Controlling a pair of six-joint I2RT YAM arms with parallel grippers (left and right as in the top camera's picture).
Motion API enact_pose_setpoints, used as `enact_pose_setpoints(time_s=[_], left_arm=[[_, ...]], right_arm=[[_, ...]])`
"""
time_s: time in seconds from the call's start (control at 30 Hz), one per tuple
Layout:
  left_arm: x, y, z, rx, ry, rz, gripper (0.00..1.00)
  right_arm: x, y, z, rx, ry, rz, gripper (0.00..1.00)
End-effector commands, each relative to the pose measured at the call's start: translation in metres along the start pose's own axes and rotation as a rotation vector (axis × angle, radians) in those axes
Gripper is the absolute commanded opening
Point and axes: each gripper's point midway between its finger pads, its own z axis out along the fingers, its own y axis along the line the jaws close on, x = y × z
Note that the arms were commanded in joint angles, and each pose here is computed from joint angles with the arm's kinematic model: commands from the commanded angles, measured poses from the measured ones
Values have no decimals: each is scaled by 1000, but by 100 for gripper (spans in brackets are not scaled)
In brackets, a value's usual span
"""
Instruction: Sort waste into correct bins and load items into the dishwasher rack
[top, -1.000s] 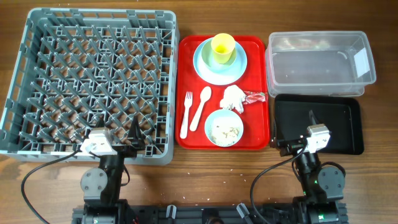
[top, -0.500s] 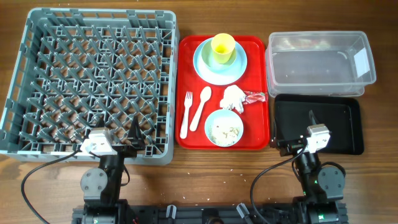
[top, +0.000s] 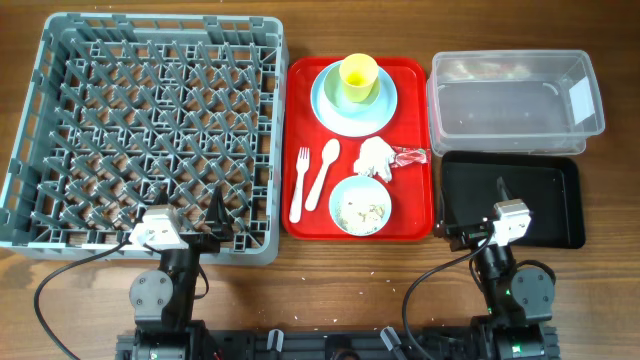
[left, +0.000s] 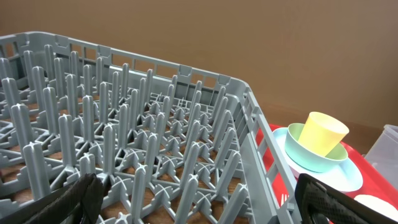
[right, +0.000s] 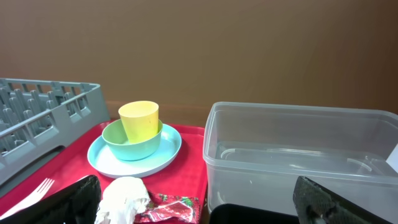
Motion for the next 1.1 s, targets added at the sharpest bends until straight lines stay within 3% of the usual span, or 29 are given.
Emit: enact_pose_setpoints(time_s=[0.0, 0.4, 0.5, 0.6, 0.73, 0.97, 1.07], left_arm=[[2, 0, 0, 2, 3, 16, 100], [2, 0, 0, 2, 3, 16, 100], [-7, 12, -1, -69, -38, 19, 100], [-17, -11, -1, 53, -69, 19, 100], [-18, -36, -10, 180, 7, 16, 100], [-124, -67, -44, 195, 30, 19, 100], [-148, -96, -37, 272, 281, -22, 100]], right_arm=[[-1, -1, 0, 6, -3, -5, 100], [0, -1, 0, 6, -3, -5, 100], [-1, -1, 0, 6, -3, -5, 100], [-1, -1, 0, 6, -3, -5, 100], [-1, -1, 0, 6, -3, -5, 100], [0, -1, 0, 6, -3, -5, 100], [0, -1, 0, 6, -3, -5, 100]])
